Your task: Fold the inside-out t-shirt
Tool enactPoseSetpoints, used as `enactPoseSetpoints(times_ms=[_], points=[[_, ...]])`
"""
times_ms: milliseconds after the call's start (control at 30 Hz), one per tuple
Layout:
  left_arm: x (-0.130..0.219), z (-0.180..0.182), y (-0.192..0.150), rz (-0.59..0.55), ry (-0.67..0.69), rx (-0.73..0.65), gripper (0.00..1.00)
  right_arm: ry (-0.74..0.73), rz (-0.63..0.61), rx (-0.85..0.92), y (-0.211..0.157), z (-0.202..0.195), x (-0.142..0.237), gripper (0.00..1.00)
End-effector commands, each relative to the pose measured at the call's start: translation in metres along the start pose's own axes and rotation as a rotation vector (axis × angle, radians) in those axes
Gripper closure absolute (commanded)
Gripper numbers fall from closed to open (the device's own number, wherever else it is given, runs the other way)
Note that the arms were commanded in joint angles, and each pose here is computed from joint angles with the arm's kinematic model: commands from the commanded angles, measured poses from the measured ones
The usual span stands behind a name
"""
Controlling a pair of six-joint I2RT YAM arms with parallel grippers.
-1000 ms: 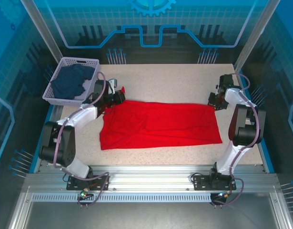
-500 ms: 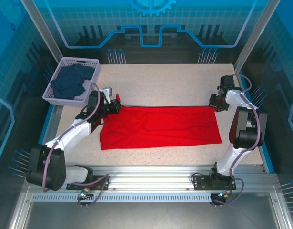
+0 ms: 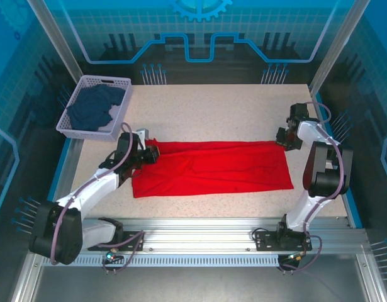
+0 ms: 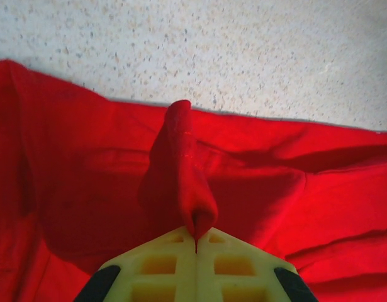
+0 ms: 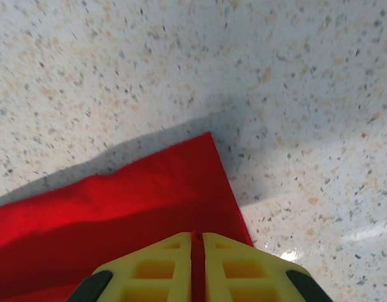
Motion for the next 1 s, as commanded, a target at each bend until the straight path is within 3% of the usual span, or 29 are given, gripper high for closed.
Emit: enactPoseSetpoints(times_ms=[0,200,300,433,500,567,700,800,867,967], points=[[0.002,0.003,-0.012,0.02,0.019,-0.003,1.0,-0.022,0.001,-0.026,-0.008,-0.009,0.006,0.88],[-0.005,0.011,-0.036,0.09,0.051,0.029,1.0,-0.048,0.035,-0.047,-0.025,-0.017,-0.004,0.84],[-0.005,0.01,-0.053,0.118,0.038,0.052,0.97,-0.046,0.015,-0.061,-0.029,-0.019,0.002,0.71],[0.004,0.006,-0.049,0.093,0.02,0.049,0.75,0.048,-0.078,-0.04,-0.031,-0.003,0.031,0.55],[0.01,0.006,-0.04,0.049,0.029,0.048,0.59,0.144,-0.161,0.035,-0.038,0.022,0.053,0.46],[0.012,0.008,-0.029,0.005,0.052,0.058,0.5,0.24,-0.206,0.123,-0.052,0.052,0.068,0.42],[-0.004,0.007,-0.009,0.052,0.069,0.082,0.38,0.351,-0.164,0.253,-0.08,0.103,0.067,0.39],[-0.026,0.014,-0.003,0.182,0.126,0.073,0.36,0.336,-0.11,0.277,-0.088,0.121,0.053,0.4],[-0.039,0.017,0.001,0.212,0.14,0.046,0.35,0.347,-0.072,0.277,-0.091,0.129,0.045,0.41],[-0.054,0.005,0.006,0.25,0.073,-0.016,0.35,0.349,-0.046,0.271,-0.095,0.134,0.037,0.41]])
Point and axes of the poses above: each hand's point on the last joint's axis, 136 mm out from that joint toward the fingers, its own x axis back along the fingers, its own z axis along the line the jaws close on, y = z × x, the point moved 3 cm from there along x, back along the fingers, and after that the axes turned 14 degrees about -x, right-handed, at the moved point
